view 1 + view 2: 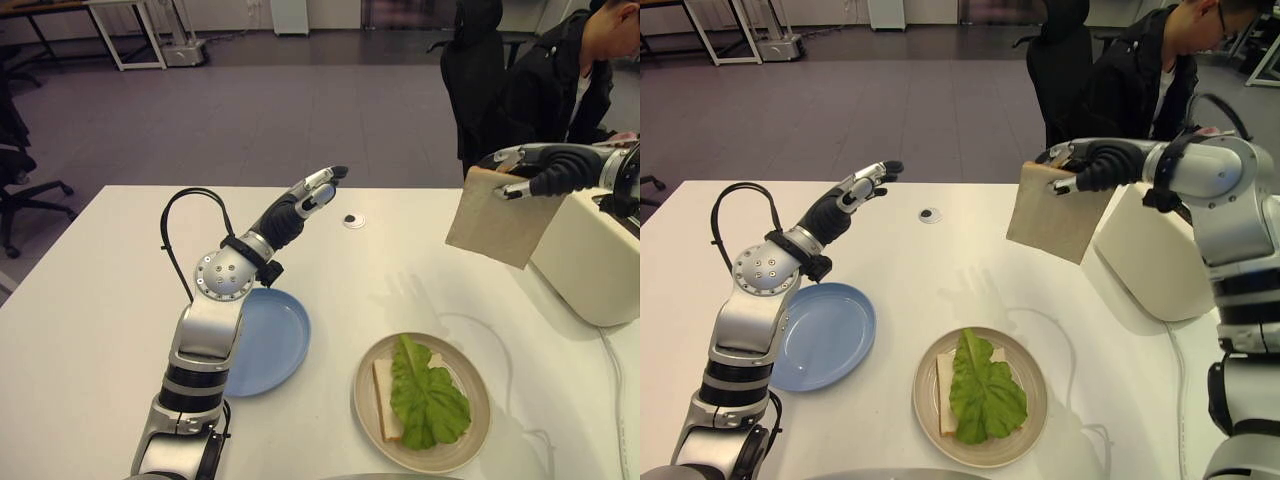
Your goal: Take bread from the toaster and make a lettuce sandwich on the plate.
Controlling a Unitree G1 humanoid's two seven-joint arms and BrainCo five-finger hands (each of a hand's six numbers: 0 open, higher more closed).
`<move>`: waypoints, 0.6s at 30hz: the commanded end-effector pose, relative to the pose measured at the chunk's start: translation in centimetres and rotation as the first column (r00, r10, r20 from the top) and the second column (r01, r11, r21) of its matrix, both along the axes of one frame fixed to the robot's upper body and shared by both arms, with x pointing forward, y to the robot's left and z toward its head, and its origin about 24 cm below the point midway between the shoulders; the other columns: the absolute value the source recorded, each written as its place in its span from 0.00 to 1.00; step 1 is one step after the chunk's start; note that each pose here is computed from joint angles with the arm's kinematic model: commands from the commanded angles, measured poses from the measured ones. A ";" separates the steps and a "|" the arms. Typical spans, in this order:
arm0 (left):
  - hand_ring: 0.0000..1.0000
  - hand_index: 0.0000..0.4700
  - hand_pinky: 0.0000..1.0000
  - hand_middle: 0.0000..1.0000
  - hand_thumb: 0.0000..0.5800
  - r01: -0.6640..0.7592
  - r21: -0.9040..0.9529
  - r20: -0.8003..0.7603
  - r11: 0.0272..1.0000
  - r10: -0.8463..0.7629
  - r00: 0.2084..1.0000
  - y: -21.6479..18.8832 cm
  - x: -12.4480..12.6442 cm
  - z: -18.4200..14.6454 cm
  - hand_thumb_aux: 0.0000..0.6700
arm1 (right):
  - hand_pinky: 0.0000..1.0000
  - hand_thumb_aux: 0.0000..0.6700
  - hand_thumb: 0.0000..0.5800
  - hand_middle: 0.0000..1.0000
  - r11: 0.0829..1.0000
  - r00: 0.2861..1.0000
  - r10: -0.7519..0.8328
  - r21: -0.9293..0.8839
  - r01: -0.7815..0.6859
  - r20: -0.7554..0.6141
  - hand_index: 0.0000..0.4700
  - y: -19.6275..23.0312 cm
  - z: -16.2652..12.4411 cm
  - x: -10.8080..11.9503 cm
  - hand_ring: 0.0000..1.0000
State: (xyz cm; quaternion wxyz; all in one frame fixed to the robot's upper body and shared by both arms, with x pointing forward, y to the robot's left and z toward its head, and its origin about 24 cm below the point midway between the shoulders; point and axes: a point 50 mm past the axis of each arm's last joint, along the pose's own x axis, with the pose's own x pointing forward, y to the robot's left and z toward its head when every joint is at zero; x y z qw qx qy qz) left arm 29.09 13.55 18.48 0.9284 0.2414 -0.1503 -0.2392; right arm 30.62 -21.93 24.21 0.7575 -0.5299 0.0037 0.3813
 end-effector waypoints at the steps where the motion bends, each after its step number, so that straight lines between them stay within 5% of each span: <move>1: 0.00 0.00 0.00 0.00 0.00 0.004 0.008 -0.006 1.000 -0.004 1.000 -0.1 0.0 0.0 0.00 | 0.00 1.00 1.00 0.00 0.989 0.961 0.119 0.111 -0.094 -0.249 1.00 2.3 -2.8 -3.0 0.00; 9: 0.00 0.00 0.00 0.00 0.00 0.005 0.008 -0.009 1.000 -0.005 1.000 -0.1 0.0 0.0 0.00 | 0.00 1.00 1.00 0.00 0.968 0.874 0.210 0.220 -0.122 -0.438 1.00 5.6 -6.0 -6.7 0.00; 18: 0.00 0.00 0.00 0.00 0.00 0.010 0.007 -0.008 1.000 -0.010 1.000 -0.2 0.1 0.0 0.00 | 0.00 1.00 1.00 0.00 0.970 0.844 0.219 0.202 -0.134 -0.490 1.00 6.6 -8.5 -8.0 0.00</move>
